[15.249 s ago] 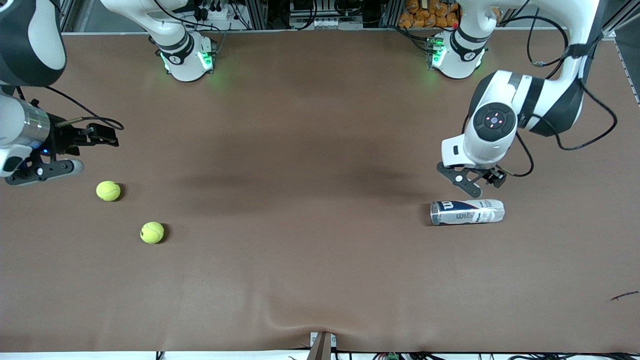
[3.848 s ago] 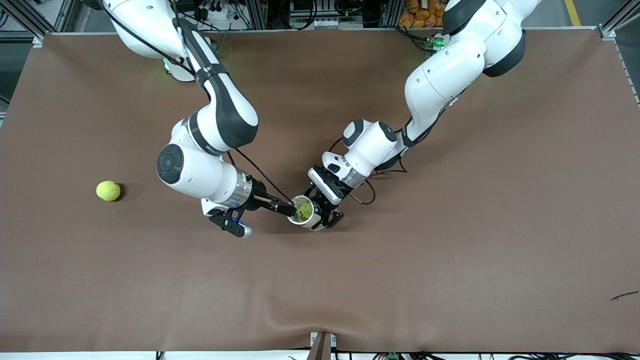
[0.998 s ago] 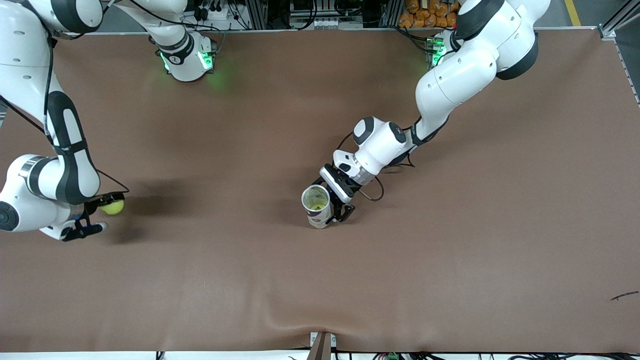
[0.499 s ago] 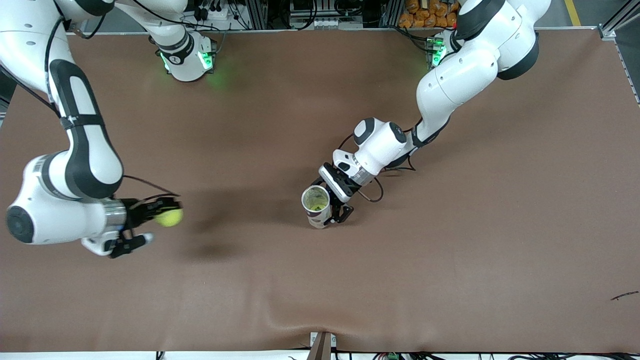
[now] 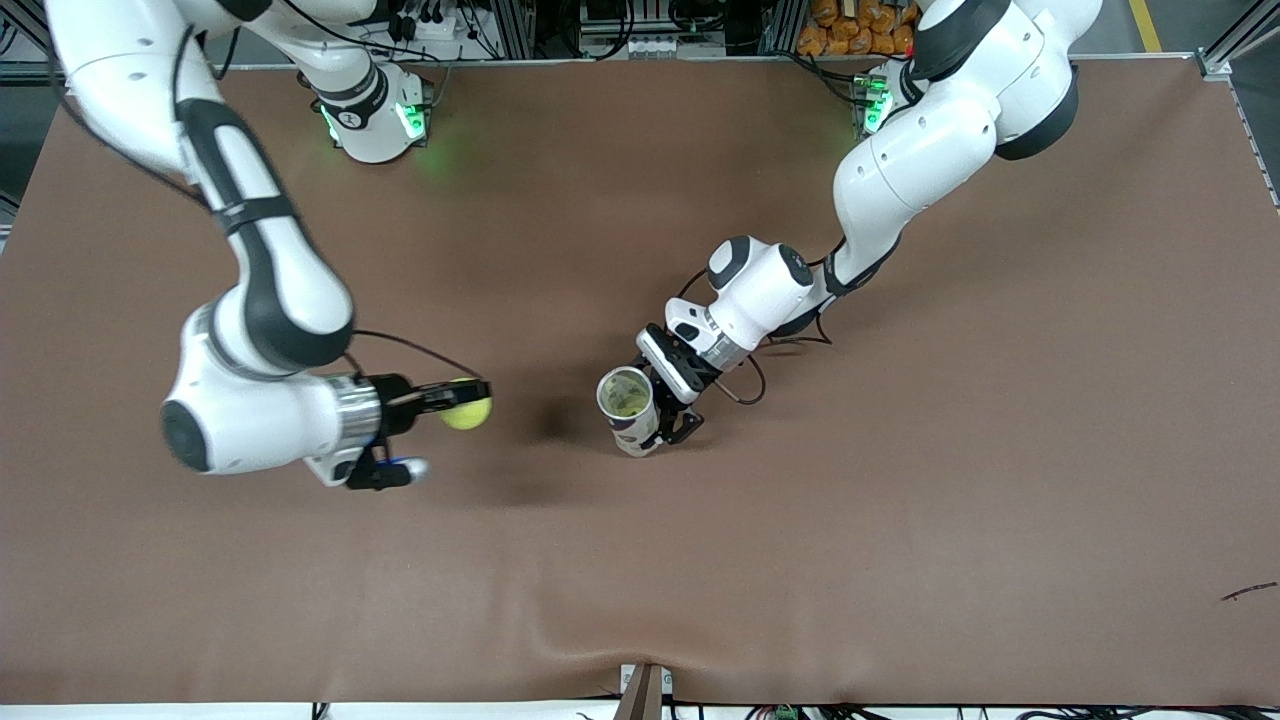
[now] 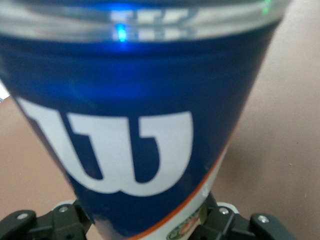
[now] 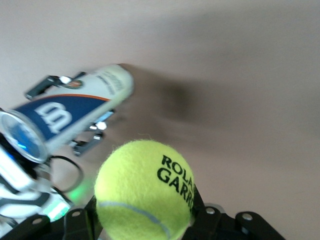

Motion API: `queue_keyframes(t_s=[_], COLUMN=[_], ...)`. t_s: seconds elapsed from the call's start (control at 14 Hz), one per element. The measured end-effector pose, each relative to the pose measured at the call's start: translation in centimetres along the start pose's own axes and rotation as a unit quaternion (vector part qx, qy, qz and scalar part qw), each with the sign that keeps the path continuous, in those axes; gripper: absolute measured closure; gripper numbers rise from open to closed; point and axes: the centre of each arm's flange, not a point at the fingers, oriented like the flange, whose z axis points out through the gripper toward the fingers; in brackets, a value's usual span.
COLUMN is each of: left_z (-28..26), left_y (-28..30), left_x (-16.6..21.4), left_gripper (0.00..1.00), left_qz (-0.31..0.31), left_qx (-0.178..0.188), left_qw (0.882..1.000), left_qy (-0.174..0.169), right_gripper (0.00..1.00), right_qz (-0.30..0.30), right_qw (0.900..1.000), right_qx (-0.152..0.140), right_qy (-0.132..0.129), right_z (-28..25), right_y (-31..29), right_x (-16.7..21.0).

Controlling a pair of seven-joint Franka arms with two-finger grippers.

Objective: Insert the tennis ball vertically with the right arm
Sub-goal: 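Carry the second ball with the right gripper over the can, then drop the second ball into the can and open the right gripper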

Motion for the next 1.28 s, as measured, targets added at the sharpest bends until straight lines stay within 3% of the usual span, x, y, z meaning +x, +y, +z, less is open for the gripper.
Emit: queue_keyframes(t_s=[0.29, 0.57, 0.78, 1.28], left_z=[0.0, 0.0, 0.0, 0.0], left_y=[0.0, -0.1, -0.1, -0.2], left_x=[0.0, 0.0, 0.0, 0.0], left_gripper=[0.17, 0.16, 0.16, 0.15], left_qz=[0.000, 0.000, 0.000, 0.000], left_qx=[0.000, 0.001, 0.001, 0.001], left_qw=[1.000, 1.000, 1.000, 1.000], left_qy=[0.000, 0.000, 0.000, 0.000], right_gripper=[0.34, 0.34, 0.34, 0.34], right_qz=[0.098, 0.158, 0.209, 0.266], right_qw=[0.994, 0.984, 0.971, 0.949], right_qx=[0.035, 0.069, 0.114, 0.170], right_qy=[0.032, 0.049, 0.026, -0.019], right_z=[1.2, 3.7, 4.7, 7.7], right_y=[-7.4, -11.9, -12.5, -11.4], right_x=[-1.2, -2.0, -1.8, -0.1])
